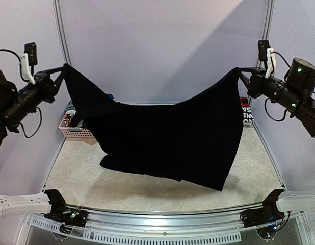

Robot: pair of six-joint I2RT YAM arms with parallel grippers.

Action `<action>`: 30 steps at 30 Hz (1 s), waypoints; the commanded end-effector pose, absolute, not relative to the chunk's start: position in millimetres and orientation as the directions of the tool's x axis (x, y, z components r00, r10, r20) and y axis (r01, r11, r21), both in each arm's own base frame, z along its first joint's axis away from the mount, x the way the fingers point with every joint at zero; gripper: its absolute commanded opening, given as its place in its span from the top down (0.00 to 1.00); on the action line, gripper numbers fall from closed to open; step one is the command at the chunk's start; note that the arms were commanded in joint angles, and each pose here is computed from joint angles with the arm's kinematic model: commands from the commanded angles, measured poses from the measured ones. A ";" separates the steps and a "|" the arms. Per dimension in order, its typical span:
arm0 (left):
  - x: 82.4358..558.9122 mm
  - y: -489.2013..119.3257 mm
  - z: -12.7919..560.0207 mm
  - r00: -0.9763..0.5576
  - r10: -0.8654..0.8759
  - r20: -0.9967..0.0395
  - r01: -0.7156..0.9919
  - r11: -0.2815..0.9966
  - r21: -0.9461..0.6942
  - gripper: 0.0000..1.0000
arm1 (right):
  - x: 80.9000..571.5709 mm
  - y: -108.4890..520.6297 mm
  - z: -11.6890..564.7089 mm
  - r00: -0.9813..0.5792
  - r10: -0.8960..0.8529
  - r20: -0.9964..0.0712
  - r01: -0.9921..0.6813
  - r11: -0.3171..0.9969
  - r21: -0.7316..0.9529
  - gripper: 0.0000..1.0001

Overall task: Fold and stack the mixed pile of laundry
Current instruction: Flatten out the crumpled T-shirt at the center of the board.

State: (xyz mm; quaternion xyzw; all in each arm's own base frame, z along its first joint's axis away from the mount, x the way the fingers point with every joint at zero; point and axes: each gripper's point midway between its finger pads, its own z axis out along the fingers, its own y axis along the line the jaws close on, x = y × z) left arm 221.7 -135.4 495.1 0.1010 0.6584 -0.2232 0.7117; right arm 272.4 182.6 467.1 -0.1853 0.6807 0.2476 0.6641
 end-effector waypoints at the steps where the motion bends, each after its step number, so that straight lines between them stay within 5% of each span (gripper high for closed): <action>1: 205.3 -134.9 530.4 0.095 -0.174 -0.980 0.512 0.853 -0.102 1.00 | 227.8 195.3 512.0 0.035 0.062 -0.997 -0.739 0.674 0.016 1.00; 21: 106.2 -123.8 722.4 0.368 -0.346 -0.863 0.748 0.662 0.053 1.00 | 116.9 155.0 661.9 0.263 0.235 -0.936 -0.823 0.561 -0.091 1.00; 26: 141.1 -134.4 727.0 0.365 -0.314 -0.877 0.689 0.724 0.027 1.00 | 172.5 138.0 652.7 0.179 0.242 -0.953 -0.671 0.739 0.062 1.00; 30: 213.3 -153.5 690.9 0.278 -0.192 -0.941 0.543 0.840 -0.011 1.00 | 262.3 104.3 592.2 0.039 0.170 -0.985 -0.271 0.950 0.154 1.00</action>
